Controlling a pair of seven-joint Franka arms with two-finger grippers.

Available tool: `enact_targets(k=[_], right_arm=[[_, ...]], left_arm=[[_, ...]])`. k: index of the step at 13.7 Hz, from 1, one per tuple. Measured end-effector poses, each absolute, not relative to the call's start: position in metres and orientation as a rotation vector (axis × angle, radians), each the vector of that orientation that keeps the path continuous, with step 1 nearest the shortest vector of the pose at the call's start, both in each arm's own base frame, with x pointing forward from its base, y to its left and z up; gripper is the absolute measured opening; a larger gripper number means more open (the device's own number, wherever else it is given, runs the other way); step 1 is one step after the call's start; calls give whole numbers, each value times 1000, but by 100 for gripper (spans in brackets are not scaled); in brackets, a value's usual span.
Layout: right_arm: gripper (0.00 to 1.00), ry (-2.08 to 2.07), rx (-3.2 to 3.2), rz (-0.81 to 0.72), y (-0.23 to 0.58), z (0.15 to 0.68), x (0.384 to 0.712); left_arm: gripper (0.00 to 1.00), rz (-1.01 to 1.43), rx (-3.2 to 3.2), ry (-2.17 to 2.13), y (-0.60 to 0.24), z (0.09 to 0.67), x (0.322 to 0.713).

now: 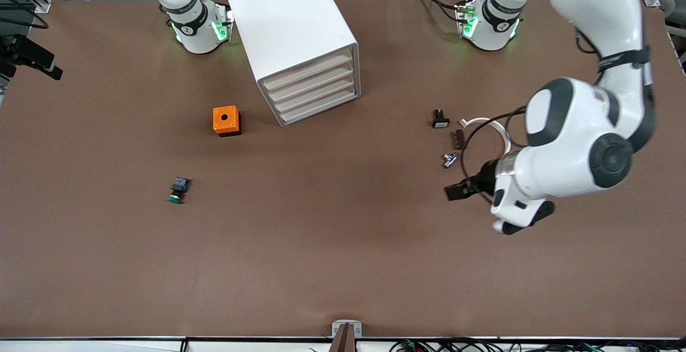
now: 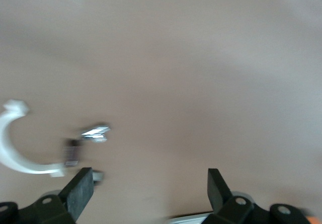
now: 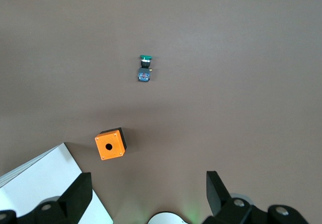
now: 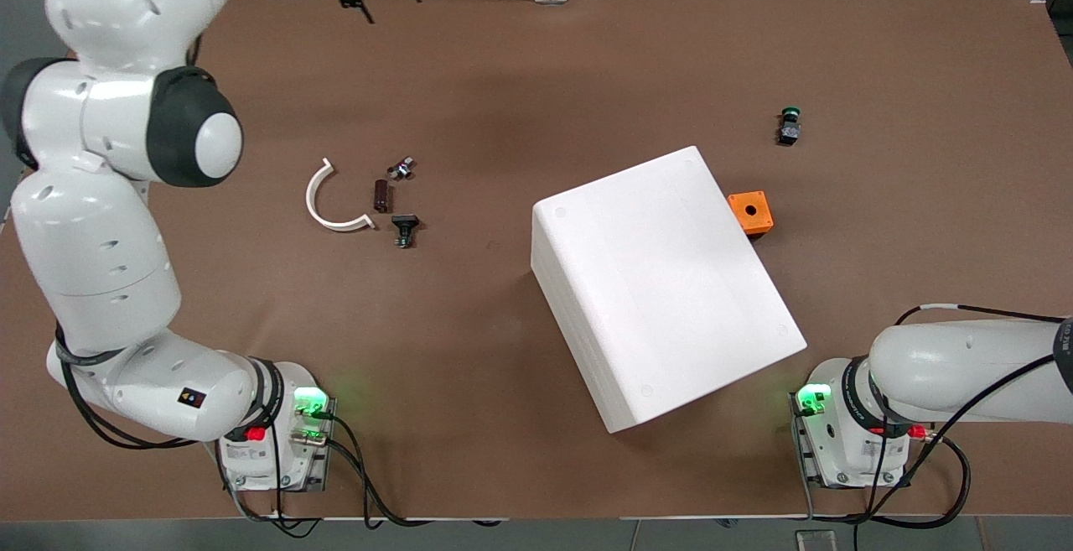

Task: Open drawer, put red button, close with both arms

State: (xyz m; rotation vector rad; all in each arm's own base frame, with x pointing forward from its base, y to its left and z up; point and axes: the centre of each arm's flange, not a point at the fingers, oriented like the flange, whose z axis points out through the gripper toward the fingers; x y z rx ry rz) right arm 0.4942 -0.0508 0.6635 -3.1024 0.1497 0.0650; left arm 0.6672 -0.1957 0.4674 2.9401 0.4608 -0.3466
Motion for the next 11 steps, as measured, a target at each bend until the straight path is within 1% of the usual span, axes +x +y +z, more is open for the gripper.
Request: enact_targets(k=[4, 6, 9, 11], right_arm=[[100, 150, -3102, 67, -51, 663, 494], [100, 150, -3102, 68, -51, 663, 494], [100, 151, -3102, 69, -51, 662, 494], [100, 151, -3102, 69, -51, 662, 494]], left_arm=[[100, -378, 3004, 267, -152, 505, 651], [100, -355, 3025, 197, -114, 527, 638], [100, -277, 3026, 84, -35, 563, 596], [100, -168, 3028, 73, 7, 566, 563]])
